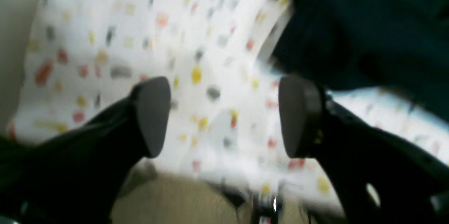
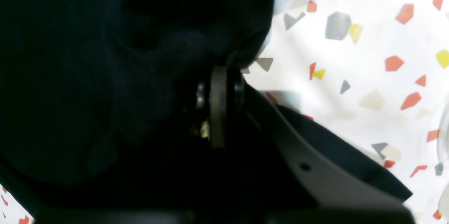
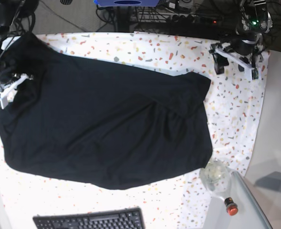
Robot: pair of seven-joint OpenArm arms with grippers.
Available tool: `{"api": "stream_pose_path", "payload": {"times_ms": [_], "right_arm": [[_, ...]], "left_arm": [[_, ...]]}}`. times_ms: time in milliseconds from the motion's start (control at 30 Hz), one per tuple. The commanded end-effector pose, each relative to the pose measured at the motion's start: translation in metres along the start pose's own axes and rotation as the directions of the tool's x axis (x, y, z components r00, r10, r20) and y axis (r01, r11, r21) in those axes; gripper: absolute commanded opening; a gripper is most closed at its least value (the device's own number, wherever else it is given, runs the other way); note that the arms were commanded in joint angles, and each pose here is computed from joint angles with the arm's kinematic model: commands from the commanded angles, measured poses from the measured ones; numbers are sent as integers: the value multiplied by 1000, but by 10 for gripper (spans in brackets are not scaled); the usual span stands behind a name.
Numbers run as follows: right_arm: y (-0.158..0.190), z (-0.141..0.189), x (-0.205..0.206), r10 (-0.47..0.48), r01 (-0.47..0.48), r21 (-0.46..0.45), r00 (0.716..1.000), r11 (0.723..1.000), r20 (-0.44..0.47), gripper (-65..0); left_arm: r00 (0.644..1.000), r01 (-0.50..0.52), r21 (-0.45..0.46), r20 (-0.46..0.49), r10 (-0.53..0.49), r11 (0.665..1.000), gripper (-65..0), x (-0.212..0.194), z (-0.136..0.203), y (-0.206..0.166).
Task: Layout the t-shirt on the table in an organized manner, then fold the t-shirt properly
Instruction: 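Grasp the shirt's shoulder with the left gripper and pull it outward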
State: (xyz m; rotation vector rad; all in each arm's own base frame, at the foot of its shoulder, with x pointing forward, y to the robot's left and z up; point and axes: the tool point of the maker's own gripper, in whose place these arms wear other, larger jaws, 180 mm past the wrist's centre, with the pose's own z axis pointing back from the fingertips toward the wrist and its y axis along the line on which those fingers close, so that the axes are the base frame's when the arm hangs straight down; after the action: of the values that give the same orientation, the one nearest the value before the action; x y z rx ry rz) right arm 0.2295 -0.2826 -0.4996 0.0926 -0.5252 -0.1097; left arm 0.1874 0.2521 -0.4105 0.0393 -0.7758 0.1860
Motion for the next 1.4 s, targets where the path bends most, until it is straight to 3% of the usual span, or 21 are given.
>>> {"api": "stream_pose_path", "payload": {"times_ms": [0, 100, 333, 467, 767, 867, 1067, 1367], "right_arm": [[-4, 2, 0, 20, -20, -5, 1000, 1000, -15, -650], [-4, 2, 0, 20, -20, -5, 1000, 1000, -15, -650], [-4, 2, 0, 22, -22, -5, 1000, 1000, -16, -650], [-3, 2, -1, 23, -23, -4, 1000, 1000, -17, -650], [-5, 3, -8, 21, -21, -7, 999, 1000, -31, -650], [-5, 3, -8, 21, -21, -7, 999, 1000, -31, -650], [-5, 3, -8, 21, -21, -7, 999, 1000, -31, -650], [-5, 3, -8, 21, -21, -7, 999, 1000, -31, -650]], "left_arm": [[997, 21, -15, 80, -20, 1000, -188, 29, -3, -5], [991, 61, -70, 119, -53, 996, -188, 59, -19, -27], [982, 185, -191, 6, -187, 964, -174, 91, -74, -79], [974, 197, -223, -66, -216, 955, -174, 89, -104, -92], [948, 232, -273, -150, -280, 933, -191, 65, -125, -115], [950, 219, -277, -156, -269, 936, -276, 62, -126, -117], [951, 212, -278, -163, -263, 937, -638, 58, -125, -118], [950, 237, -291, -132, -284, 927, -650, 50, -107, -121]]}}
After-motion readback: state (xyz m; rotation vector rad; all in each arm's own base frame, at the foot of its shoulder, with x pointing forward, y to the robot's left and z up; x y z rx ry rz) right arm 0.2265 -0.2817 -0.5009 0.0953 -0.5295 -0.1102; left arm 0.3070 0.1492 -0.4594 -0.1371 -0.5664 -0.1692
